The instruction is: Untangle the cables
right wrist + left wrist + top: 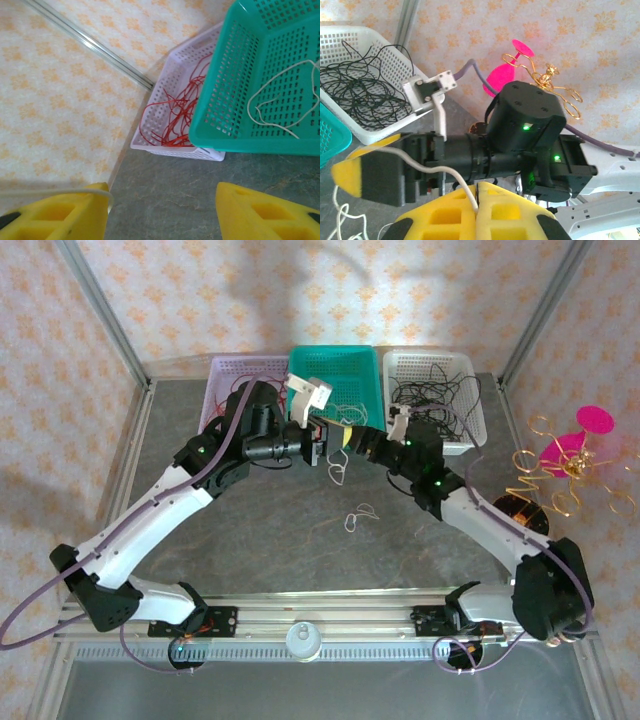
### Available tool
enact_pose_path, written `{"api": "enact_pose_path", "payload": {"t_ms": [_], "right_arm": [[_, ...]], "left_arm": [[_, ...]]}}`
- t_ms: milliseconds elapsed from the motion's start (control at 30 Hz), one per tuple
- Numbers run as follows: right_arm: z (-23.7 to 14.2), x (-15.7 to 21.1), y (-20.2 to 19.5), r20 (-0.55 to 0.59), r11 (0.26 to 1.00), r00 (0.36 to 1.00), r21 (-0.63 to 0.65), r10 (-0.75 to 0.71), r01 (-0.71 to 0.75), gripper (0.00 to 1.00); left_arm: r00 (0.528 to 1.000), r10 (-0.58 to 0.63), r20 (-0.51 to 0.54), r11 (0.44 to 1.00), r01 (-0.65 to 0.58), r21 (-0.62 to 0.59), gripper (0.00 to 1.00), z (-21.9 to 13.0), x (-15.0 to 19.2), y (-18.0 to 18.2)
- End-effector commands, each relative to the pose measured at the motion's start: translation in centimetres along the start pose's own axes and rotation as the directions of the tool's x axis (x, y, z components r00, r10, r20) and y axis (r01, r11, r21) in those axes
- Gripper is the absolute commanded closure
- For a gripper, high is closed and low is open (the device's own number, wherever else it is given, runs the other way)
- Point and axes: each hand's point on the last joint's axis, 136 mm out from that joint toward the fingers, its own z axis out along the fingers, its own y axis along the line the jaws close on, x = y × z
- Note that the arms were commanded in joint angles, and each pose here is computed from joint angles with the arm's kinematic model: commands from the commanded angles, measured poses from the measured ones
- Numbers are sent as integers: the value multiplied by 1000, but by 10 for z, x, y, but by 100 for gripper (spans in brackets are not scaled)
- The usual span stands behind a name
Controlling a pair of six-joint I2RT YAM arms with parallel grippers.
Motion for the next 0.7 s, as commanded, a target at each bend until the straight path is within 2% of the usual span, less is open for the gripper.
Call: {"api": "enact_pose_path", "payload": {"t_ms": [0, 300, 500, 667], "right_arm": [[7, -22, 10, 77, 1000, 997, -6, -8, 9, 42], [34, -16, -12, 34, 998, 999, 68, 12, -15, 42], [49, 14, -42, -50, 992, 998, 123, 31, -25, 44], [51, 25, -55, -68, 988, 996, 146, 50, -40, 50]], "left_arm": [[997, 51, 57, 998, -54, 45, 100, -5, -21, -14], [992, 60, 112, 994, -70, 85, 100, -12, -46, -32], [980, 71, 188, 988, -94, 119, 100, -26, -74, -51], [974, 74, 215, 989, -99, 106, 100, -30, -83, -52]]}}
